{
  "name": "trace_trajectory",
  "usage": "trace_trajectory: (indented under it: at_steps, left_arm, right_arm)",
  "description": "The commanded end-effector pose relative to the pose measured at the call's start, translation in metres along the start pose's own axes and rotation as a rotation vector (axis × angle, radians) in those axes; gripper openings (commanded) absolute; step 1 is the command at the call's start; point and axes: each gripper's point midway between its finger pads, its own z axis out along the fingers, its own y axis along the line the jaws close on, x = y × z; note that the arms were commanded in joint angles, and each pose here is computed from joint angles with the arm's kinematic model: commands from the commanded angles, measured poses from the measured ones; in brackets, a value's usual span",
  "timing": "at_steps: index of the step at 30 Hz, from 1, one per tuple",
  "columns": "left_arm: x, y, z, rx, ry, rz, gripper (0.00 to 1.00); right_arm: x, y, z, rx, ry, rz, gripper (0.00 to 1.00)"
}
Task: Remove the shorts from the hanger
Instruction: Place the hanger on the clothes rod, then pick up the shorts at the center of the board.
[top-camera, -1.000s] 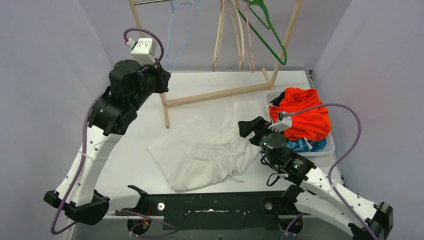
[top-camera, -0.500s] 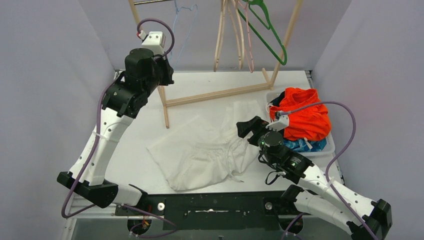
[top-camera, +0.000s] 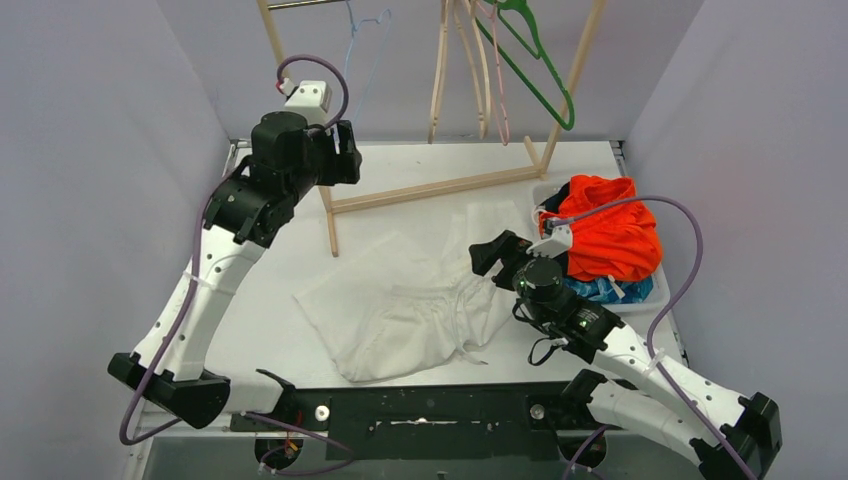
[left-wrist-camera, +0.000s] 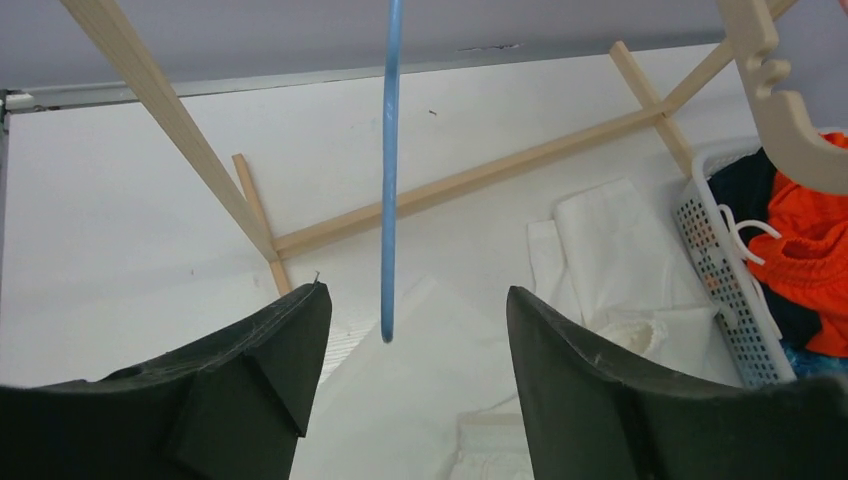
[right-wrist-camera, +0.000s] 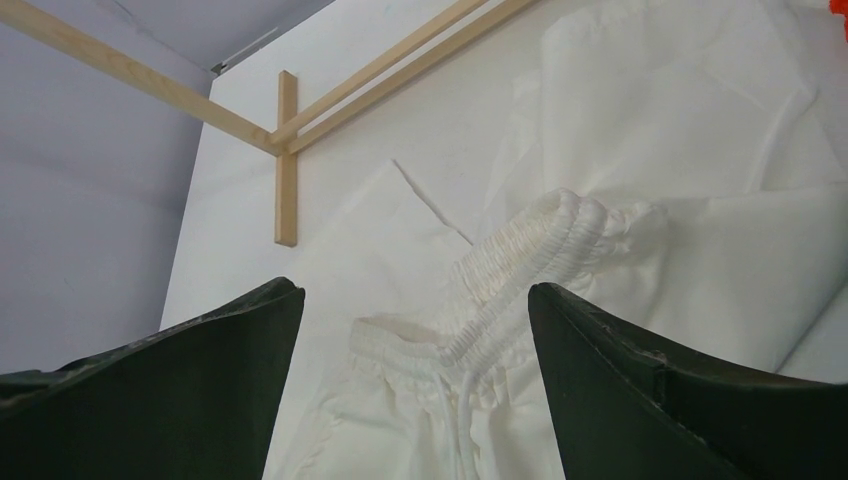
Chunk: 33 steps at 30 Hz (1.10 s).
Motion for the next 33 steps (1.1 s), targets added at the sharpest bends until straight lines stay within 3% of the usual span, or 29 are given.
trace_trajectory:
  at_steps: [1,5,9,11,16,19,23,27,33]
  left_arm:
    - [-0.028,-0.005,-0.031,0.062,-0.119,-0.02,0.69]
    - [-0.019,-0.003,-0.046,0.085,-0.127,-0.026,0.8]
    - [-0.002,-0.001,-0.064,0.114,-0.131,-0.04,0.81]
    - [0.014,0.003,-0.072,0.122,-0.129,-0.049,0.81]
    - [0.06,0.025,-0.092,0.08,-0.145,-0.111,0.81]
    - [0.089,0.032,-0.104,0.084,-0.141,-0.186,0.81]
    - [0.132,0.042,-0.1,0.087,-0.151,-0.195,0.81]
    - [0.163,0.07,-0.091,-0.044,-0.156,-0.202,0.81]
    - [0.192,0.108,-0.081,-0.251,-0.156,-0.253,0.82]
  right_arm:
    - [-0.021,0.013,-0.002,-0.022,-0.043,-0.028,0.87]
    - [-0.017,0.008,0.001,-0.019,-0.033,-0.124,0.9]
    - [0.001,0.004,0.006,-0.049,0.042,-0.287,0.91]
    - [0.008,-0.009,0.009,0.015,0.081,-0.32,0.93]
    - [0.015,-0.025,0.017,0.149,0.131,-0.278,0.97]
    - [0.03,-0.034,0.017,0.207,0.15,-0.139,0.99]
    - [0.045,-0.036,0.019,0.251,0.173,-0.098,0.98]
    - [0.037,-0.032,0.013,0.422,0.088,-0.167,0.98]
    - [0.057,-0.014,0.034,0.477,0.036,-0.146,0.98]
